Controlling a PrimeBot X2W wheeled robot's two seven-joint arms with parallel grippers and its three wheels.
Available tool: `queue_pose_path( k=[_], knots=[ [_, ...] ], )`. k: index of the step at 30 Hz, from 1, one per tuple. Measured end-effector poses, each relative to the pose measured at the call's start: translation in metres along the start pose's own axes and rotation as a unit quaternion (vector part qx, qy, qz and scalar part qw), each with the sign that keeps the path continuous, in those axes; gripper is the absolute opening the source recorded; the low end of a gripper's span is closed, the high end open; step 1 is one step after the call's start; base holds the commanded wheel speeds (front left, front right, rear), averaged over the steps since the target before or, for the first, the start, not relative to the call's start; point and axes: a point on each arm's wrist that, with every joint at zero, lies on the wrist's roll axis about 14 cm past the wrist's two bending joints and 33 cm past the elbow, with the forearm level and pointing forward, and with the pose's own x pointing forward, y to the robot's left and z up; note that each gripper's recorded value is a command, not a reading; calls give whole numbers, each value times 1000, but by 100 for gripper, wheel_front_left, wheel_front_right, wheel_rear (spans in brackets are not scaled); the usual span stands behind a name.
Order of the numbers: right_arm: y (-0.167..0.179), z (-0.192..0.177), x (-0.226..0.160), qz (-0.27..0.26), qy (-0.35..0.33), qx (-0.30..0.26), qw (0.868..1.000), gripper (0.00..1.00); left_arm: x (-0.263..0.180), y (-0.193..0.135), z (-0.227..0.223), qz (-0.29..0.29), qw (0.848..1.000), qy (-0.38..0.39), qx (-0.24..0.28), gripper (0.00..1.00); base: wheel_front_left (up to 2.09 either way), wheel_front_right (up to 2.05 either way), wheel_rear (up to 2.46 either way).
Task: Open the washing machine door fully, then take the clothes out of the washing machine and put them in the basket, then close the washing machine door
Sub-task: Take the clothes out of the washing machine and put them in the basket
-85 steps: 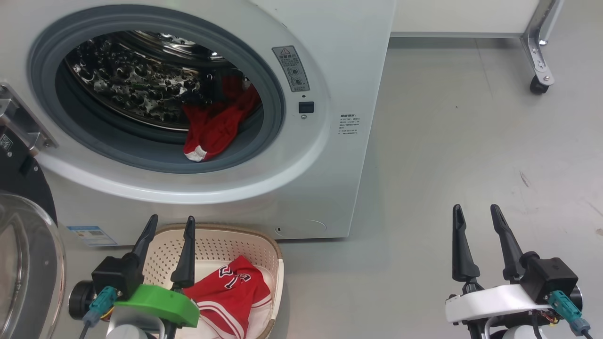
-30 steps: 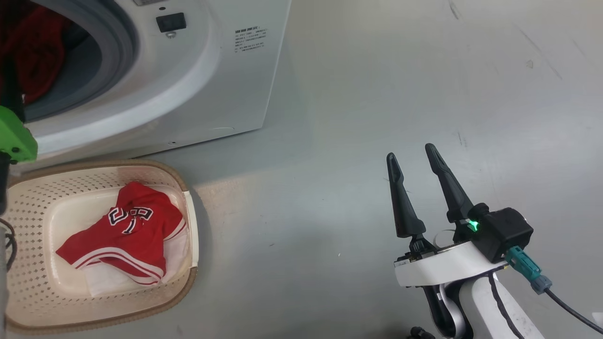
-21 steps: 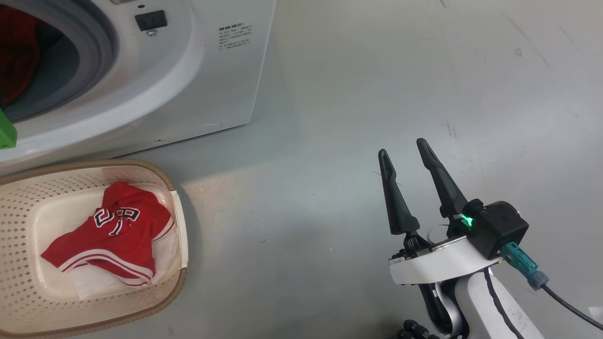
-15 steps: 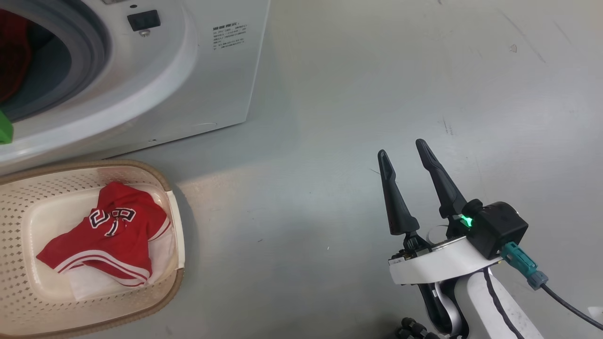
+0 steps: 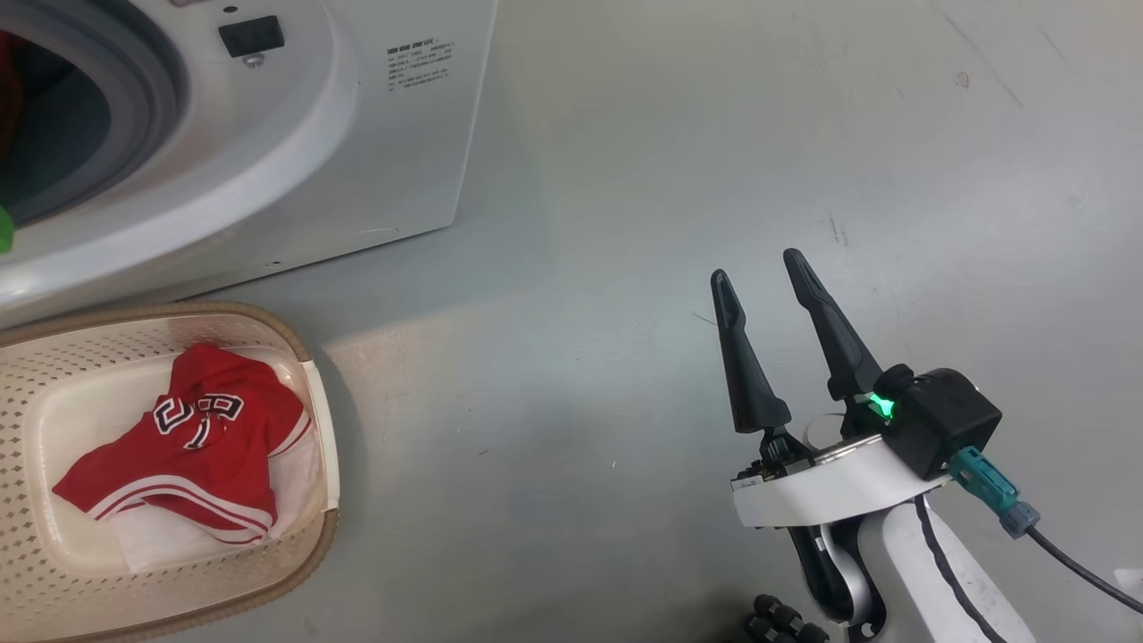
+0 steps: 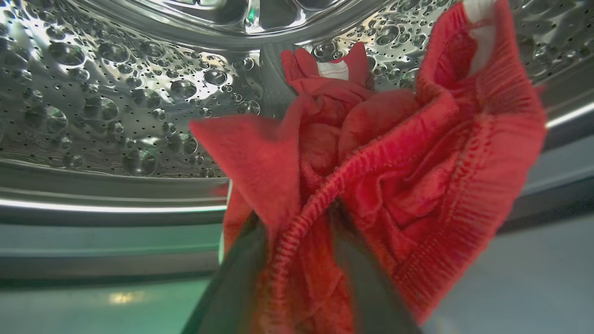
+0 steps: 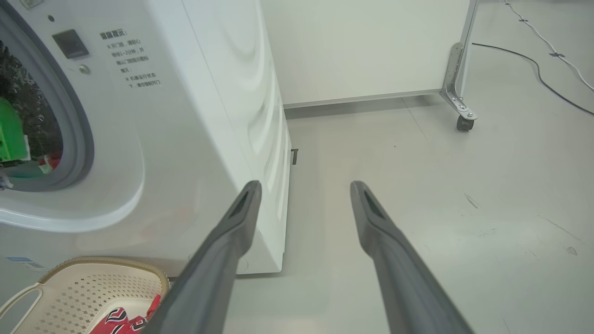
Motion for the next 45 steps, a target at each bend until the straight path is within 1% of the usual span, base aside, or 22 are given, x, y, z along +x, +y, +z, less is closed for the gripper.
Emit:
queue_pose_path(
  k=[7,16,22,33,39,45],
  knots=[
    [0,7,4,0,-11,-2,1000,100,0,-4,3,-7,1000,-16,10,0,0,0,0],
    [3,16,5,4,-25,-1,1000,100,-15,-17,18,-20,998,-59,28,0,0,0,0],
    [7,22,6,12,-35,-1,999,100,-29,-28,30,-31,995,-93,23,0,0,0,0],
    [27,43,4,47,-64,-2,997,100,-86,-33,10,-32,993,-115,23,0,0,0,0],
    [36,49,-6,60,-71,-2,996,100,-119,-38,-6,-33,992,-123,20,0,0,0,0],
    [44,54,-20,71,-77,3,995,100,-152,-37,-9,-24,988,-149,13,0,0,0,0]
  ],
)
